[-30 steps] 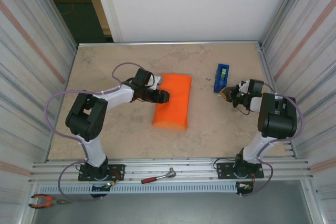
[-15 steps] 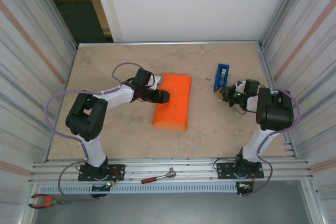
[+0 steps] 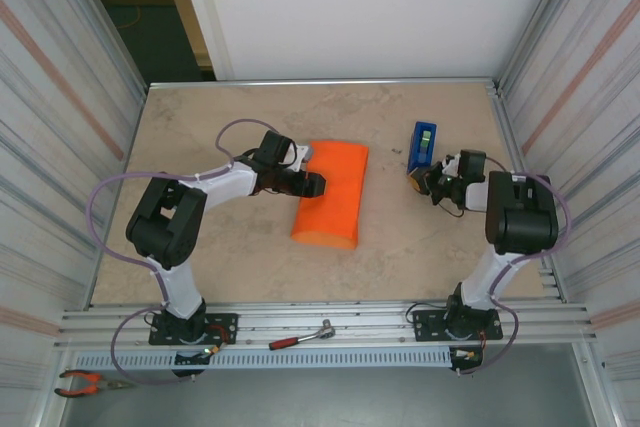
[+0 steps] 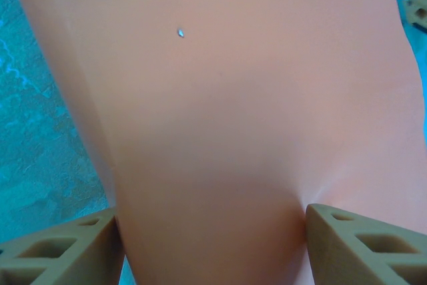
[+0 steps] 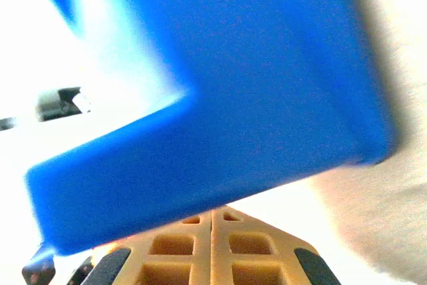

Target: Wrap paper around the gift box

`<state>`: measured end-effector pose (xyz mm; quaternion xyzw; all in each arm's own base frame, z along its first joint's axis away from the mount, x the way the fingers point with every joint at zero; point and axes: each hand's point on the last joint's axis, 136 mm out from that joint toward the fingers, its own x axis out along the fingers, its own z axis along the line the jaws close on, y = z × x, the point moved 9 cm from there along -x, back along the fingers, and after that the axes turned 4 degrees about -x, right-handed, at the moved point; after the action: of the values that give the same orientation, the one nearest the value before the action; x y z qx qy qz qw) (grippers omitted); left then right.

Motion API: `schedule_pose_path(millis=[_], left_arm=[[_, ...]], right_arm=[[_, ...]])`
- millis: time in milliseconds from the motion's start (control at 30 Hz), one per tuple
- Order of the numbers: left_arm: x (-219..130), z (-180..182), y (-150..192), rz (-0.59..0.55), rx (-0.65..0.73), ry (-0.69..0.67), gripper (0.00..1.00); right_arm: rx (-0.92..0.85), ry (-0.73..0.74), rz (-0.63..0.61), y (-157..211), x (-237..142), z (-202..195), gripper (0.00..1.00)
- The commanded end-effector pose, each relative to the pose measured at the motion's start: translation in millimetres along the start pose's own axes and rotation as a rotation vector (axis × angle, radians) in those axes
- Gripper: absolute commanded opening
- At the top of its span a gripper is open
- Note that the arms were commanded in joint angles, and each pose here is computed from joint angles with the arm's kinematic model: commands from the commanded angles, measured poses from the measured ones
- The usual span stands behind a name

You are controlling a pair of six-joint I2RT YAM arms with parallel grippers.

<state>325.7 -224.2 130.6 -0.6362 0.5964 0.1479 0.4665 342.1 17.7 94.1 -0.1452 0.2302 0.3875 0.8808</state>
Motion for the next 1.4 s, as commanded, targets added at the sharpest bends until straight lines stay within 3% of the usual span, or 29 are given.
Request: schedule_pose_path(millis=[0,333,800,1067,1367], left_arm=[[25,27,55,0.245,-0.038,-0.162,0.68],[25,28,56,0.248,-0.038,-0.165,0.69],[25,27,56,0.247,-0.037,-0.163,0.69],[25,27,56,0.247,-0.034,-0.163,0.69],[27,26,58,0.254,-0.032,-0.161,0.68]], right_arm=[[-0.146,-0.011,0.028,5,-11,45,0.00],[-0.384,-0.059,0.219,46,-8,112,0.00],[-0.551,-0.065,0.455,87,35,146,0.00],[-0.567,-0.042,0.489,92,47,146,0.00],[-0.607,-0.071,0.393,83,18,162,0.00]])
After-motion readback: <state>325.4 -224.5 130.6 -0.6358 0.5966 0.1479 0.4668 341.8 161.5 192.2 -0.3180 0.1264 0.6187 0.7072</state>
